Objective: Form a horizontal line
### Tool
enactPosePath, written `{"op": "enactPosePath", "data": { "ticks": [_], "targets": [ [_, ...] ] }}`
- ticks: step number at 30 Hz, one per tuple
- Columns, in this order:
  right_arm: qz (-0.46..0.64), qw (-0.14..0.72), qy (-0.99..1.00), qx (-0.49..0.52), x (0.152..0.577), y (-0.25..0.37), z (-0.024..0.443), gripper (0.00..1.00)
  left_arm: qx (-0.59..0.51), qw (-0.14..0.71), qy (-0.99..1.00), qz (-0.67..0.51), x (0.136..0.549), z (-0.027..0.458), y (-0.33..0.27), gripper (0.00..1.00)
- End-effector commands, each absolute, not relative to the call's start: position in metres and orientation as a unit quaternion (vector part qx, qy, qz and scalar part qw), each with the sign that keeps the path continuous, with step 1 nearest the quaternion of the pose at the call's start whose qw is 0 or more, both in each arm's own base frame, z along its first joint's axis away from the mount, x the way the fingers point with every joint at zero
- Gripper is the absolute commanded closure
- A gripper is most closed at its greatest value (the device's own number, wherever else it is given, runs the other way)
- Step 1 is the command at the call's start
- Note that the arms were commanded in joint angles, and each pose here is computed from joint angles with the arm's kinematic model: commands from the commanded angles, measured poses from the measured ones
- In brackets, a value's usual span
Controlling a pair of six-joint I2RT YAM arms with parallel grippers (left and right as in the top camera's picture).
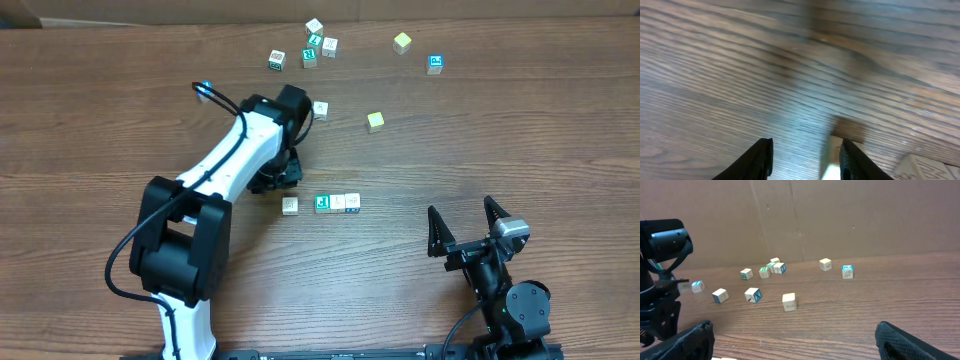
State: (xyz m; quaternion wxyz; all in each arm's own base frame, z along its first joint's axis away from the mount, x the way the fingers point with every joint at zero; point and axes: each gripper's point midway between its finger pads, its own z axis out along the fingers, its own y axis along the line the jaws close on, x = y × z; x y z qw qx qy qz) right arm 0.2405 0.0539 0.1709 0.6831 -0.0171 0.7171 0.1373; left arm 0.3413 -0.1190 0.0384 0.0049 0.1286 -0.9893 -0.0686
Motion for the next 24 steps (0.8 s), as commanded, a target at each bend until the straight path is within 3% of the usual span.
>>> {"op": "enactPosePath", "data": {
  "ticks": [1,4,7,8,24],
  "targets": [
    [0.137,0.686,0.715,-0.020,0.240,0.055,0.170,0.00,0.145,0.001,-0.986,-0.078,0.340,0.049,-0.103,0.61],
    [0.137,0.686,0.715,-0.020,0.240,0.055,0.170,0.00,0.147,0.020,-0.985,-0.089,0.331,0.050,-0.097,0.69],
    [0.137,0.686,0.715,-0.020,0.240,0.055,0.170,0.00,0.146,0.036,-0.984,-0.094,0.323,0.051,-0.096,0.92],
    [0.137,0.685,0.715,-0.020,0.240,0.055,0.170,0.00,0.143,0.047,-0.985,-0.090,0.318,0.051,-0.098,0.96],
    [0.137,0.686,0.715,-0.020,0.240,0.055,0.170,0.00,0.084,0.082,-0.990,-0.079,0.300,0.052,-0.113,0.96]
  ]
}}
